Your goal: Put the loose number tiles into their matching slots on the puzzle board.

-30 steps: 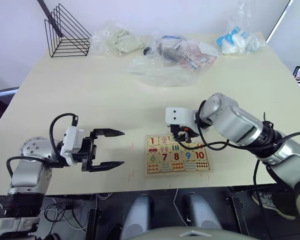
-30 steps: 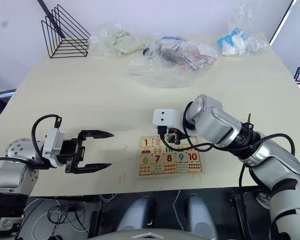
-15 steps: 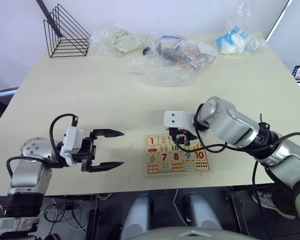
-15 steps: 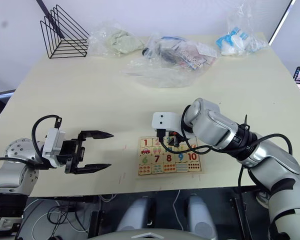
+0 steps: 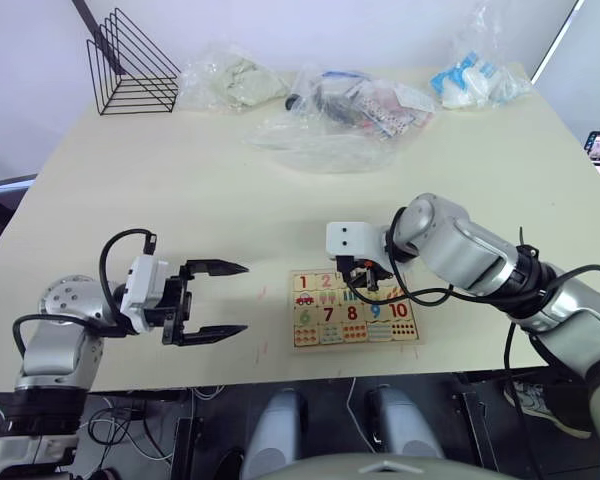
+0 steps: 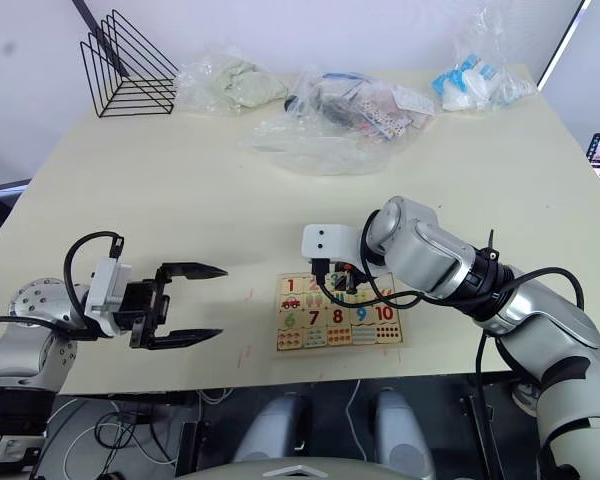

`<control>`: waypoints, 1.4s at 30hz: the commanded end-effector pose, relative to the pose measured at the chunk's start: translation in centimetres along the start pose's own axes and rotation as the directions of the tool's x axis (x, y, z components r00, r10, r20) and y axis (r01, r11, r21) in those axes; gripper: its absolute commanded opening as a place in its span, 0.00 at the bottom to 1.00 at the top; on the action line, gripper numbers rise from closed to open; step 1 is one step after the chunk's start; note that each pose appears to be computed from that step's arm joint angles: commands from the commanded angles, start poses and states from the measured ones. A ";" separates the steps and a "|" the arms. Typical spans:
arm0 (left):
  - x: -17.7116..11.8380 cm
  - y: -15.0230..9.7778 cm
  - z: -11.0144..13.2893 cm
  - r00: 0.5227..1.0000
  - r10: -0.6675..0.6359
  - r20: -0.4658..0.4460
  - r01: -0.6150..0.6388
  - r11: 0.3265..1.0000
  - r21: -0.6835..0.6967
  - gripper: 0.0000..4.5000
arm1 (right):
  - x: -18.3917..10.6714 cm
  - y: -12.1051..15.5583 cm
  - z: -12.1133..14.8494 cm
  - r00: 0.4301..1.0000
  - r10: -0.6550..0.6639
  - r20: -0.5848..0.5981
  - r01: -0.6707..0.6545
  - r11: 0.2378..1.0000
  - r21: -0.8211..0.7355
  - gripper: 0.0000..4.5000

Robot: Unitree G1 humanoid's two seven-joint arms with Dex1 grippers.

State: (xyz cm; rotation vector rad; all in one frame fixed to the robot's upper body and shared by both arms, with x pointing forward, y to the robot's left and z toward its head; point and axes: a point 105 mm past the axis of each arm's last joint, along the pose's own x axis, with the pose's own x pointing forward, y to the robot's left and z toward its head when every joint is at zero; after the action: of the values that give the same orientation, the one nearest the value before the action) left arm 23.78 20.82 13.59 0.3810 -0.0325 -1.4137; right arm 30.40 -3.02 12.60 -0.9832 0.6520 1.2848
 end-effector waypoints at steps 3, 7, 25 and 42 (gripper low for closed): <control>-0.5 0.0 0.3 1.000 0.011 0.006 -0.011 0.999 0.033 1.00 | -0.2 0.1 0.3 1.000 -0.004 0.010 0.005 0.999 -0.037 0.82; -0.7 0.0 0.2 1.000 0.010 0.004 -0.010 0.999 0.031 1.00 | -0.3 -0.1 0.3 1.000 -0.010 0.015 0.010 1.000 -0.028 0.99; 0.2 0.4 0.9 1.000 -0.001 0.012 0.000 0.999 0.039 1.00 | -2.9 -1.0 -1.1 0.971 -0.047 0.235 0.039 0.998 0.040 0.69; -0.2 0.5 0.5 1.000 -0.005 0.010 0.005 0.999 0.038 1.00 | -1.8 -1.7 -4.5 0.958 -0.106 0.267 0.104 0.994 0.022 0.05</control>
State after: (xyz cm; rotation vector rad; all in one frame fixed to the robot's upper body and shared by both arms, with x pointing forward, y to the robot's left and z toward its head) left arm 24.14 20.85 13.55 0.3752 -0.0369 -1.4147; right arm 32.06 -7.84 11.55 -0.7888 0.4379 1.3007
